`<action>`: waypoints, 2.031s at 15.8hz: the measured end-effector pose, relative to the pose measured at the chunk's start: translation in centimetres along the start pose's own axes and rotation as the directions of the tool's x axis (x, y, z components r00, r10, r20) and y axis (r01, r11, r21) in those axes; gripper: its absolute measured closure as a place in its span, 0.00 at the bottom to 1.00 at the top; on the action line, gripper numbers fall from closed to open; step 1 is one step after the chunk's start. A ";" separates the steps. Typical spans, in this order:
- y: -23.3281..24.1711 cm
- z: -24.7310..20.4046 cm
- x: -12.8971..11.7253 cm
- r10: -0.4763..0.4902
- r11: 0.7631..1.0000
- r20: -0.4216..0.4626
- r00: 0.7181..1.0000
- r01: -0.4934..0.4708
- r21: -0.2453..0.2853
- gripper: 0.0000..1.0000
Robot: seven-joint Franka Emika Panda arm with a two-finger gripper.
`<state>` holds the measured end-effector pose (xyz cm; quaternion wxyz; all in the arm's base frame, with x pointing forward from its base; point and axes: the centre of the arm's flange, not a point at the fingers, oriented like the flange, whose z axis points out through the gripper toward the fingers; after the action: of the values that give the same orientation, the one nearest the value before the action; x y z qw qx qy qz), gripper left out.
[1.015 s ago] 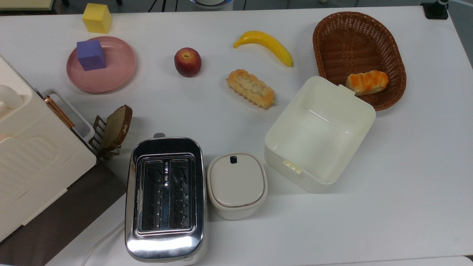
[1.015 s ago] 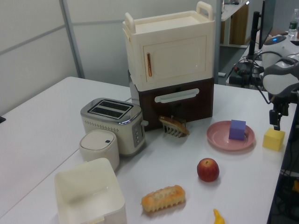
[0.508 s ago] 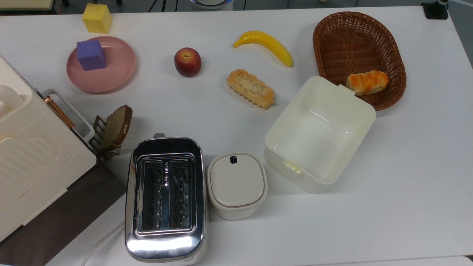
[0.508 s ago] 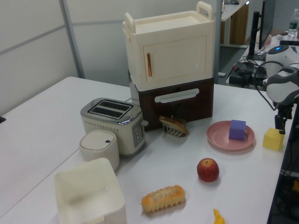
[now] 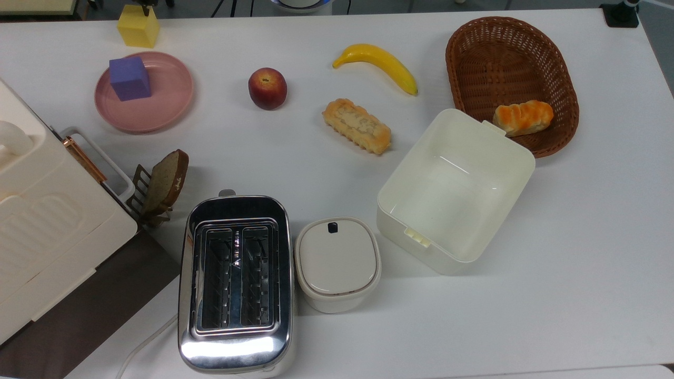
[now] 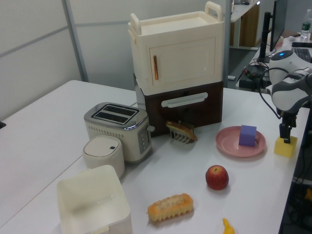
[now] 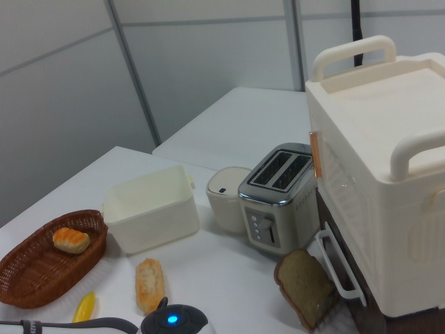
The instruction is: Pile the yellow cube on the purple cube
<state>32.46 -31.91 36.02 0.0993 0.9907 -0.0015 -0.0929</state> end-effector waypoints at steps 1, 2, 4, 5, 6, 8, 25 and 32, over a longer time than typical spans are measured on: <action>-0.2 0.0 0.1 -0.002 1.000 0.001 1.000 0.002 0.001 0.00; -0.4 0.2 0.1 -0.005 1.000 0.001 1.000 0.005 0.002 0.00; -0.8 0.8 0.2 -0.010 1.000 -0.015 1.000 0.010 0.002 0.00; -1.0 1.1 0.1 -0.011 1.000 -0.019 1.000 0.011 0.003 0.00; -1.1 1.4 0.0 -0.010 1.000 -0.018 1.000 0.010 0.006 0.00; -1.0 1.8 -0.2 -0.005 1.000 -0.012 1.000 0.005 0.012 0.00; 0.8 -7.2 2.7 0.118 0.974 -0.075 0.990 -0.101 0.203 0.47; 0.8 -12.1 6.2 0.187 0.949 -0.205 0.961 -0.123 0.290 0.47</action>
<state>40.84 -30.47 46.71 -0.0325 0.9957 -0.0810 0.0316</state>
